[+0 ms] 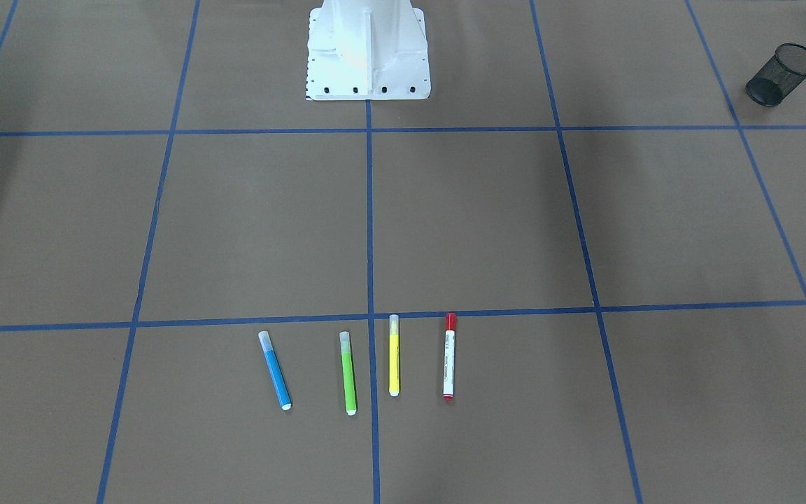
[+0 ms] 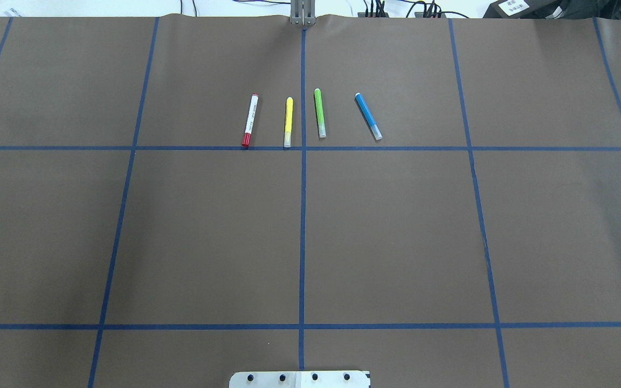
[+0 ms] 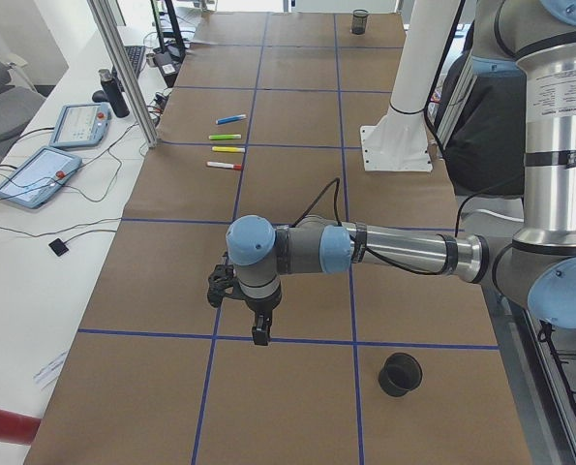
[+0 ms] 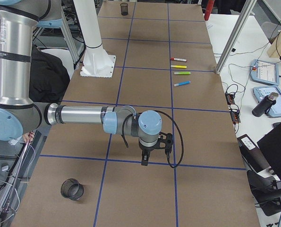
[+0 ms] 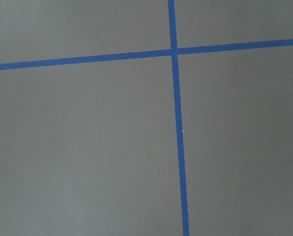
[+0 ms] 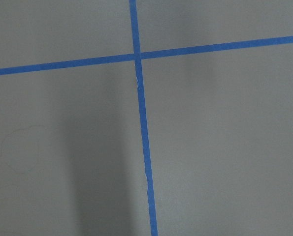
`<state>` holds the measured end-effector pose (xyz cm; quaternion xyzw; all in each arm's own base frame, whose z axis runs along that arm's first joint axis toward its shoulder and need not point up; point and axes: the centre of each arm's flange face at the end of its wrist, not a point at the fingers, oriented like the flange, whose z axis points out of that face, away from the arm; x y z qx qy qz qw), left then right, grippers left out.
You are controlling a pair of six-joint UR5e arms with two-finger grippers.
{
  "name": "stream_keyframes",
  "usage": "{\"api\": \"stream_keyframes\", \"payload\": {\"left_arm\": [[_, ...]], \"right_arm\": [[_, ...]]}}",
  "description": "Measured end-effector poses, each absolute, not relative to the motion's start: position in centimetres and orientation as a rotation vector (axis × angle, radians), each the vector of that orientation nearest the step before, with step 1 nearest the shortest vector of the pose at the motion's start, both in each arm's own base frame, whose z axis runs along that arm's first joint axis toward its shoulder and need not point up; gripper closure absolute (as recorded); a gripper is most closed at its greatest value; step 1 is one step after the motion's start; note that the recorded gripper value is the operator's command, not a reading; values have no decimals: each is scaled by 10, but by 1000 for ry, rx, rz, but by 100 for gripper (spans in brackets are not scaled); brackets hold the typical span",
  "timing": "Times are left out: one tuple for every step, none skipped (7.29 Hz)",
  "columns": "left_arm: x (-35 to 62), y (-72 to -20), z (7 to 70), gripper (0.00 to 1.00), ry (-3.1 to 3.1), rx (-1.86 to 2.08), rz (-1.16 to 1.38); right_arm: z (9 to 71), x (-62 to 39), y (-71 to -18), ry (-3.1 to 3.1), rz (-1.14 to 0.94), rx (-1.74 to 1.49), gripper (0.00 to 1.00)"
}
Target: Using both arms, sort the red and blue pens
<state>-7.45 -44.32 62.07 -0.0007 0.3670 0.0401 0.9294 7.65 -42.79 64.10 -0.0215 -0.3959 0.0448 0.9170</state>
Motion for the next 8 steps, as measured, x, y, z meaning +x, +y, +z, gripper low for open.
{"api": "stream_keyframes", "payload": {"left_arm": [[-74, -443, 621, 0, 752, -2, 82], [-74, -443, 621, 0, 752, -3, 82], [-74, -443, 621, 0, 752, -4, 81], [-74, -442, 621, 0, 752, -4, 81], [-74, -443, 621, 0, 752, -4, 82], [-74, -444, 620, 0, 752, -2, 82], [-73, -454, 611, 0, 746, 11, 86], [-69, -472, 595, 0, 731, 35, 106]], "right_arm": [[640, 76, -428, -815, 91, -42, 0], [640, 76, -428, -816, 91, -42, 0], [640, 76, -428, -816, 90, -41, 0], [639, 76, -429, -815, 89, -39, 0], [638, 76, -429, -816, 88, -37, 0], [637, 76, -430, -817, 88, -35, 0], [635, 76, -432, -816, 85, -31, 0], [631, 76, -436, -815, 81, -22, 0]]}}
